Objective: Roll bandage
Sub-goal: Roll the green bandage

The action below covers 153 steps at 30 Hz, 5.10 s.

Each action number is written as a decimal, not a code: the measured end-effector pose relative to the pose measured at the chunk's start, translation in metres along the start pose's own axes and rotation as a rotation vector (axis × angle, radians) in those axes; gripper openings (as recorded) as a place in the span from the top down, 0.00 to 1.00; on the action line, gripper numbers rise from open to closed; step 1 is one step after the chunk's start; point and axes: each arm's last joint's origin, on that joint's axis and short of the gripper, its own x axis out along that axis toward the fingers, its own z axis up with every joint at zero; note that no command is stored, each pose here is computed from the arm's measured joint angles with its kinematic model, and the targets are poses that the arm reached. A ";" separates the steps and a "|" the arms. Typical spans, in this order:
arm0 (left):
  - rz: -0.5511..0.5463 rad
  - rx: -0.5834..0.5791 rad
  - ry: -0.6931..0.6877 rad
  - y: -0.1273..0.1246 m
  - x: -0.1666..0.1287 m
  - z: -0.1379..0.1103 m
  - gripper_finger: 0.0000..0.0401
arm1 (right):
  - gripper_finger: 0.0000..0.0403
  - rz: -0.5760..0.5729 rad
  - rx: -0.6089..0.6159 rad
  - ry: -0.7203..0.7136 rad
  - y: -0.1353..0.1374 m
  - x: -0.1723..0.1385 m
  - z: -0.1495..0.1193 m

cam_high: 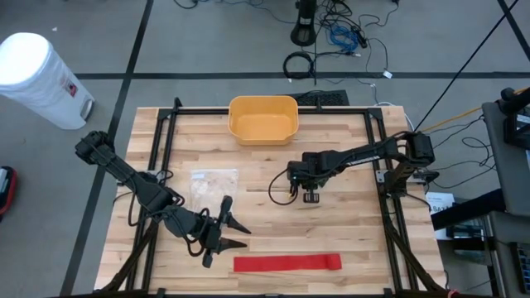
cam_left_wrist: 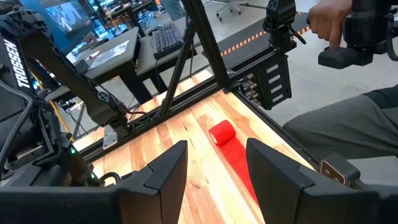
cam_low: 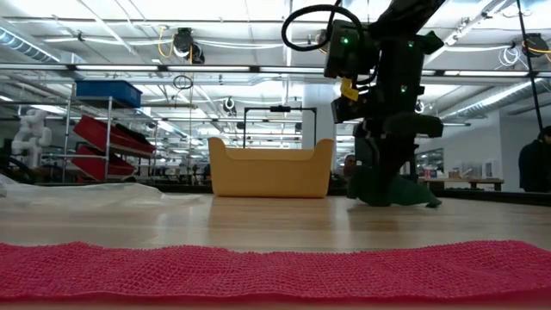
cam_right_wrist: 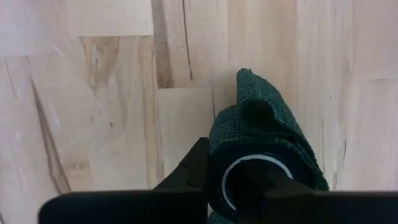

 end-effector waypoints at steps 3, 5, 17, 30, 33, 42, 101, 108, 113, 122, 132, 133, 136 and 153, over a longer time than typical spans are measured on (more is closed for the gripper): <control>0.000 0.000 0.000 0.000 0.000 0.000 0.57 | 0.93 0.011 0.014 -0.009 0.003 -0.005 -0.001; 0.000 0.002 0.000 0.000 0.000 0.000 0.57 | 0.92 0.031 0.027 -0.039 0.006 -0.015 -0.002; 0.045 0.021 -0.060 0.003 0.000 0.007 0.57 | 0.92 0.187 0.038 -0.411 0.047 -0.133 -0.012; -0.025 -0.123 -0.074 0.006 0.014 0.001 0.57 | 0.92 0.391 -0.033 -0.830 0.081 -0.220 -0.054; -0.037 -0.168 -0.047 -0.001 0.032 -0.009 0.57 | 0.92 0.379 -0.044 -0.866 0.085 -0.224 -0.057; 0.131 -0.249 -0.188 -0.020 0.082 -0.024 0.57 | 0.92 0.456 -0.085 -0.959 0.104 -0.235 -0.059; 0.436 -0.354 -0.272 -0.019 0.128 -0.060 0.22 | 0.92 0.192 -0.146 -1.160 0.167 -0.239 -0.071; 0.468 -0.359 -0.272 -0.008 0.130 -0.063 0.22 | 0.92 0.193 -0.146 -1.160 0.167 -0.238 -0.071; 0.506 -0.362 -0.263 0.006 0.133 -0.068 0.23 | 0.92 0.192 -0.146 -1.160 0.167 -0.238 -0.071; 0.485 -0.404 -0.276 0.011 0.135 -0.070 0.32 | 0.92 0.192 -0.147 -1.160 0.167 -0.238 -0.071; 0.492 -0.367 -0.270 0.016 0.135 -0.072 0.40 | 0.92 0.192 -0.147 -1.160 0.167 -0.238 -0.070; 0.494 -0.357 -0.267 0.017 0.136 -0.072 0.43 | 0.92 0.191 -0.146 -1.160 0.167 -0.238 -0.070; 0.502 -0.346 -0.264 0.021 0.136 -0.073 0.53 | 0.92 0.191 -0.147 -1.160 0.167 -0.238 -0.070; 0.708 -0.036 -0.323 0.059 0.094 -0.029 0.98 | 0.92 0.173 -0.169 -1.135 0.175 -0.230 -0.067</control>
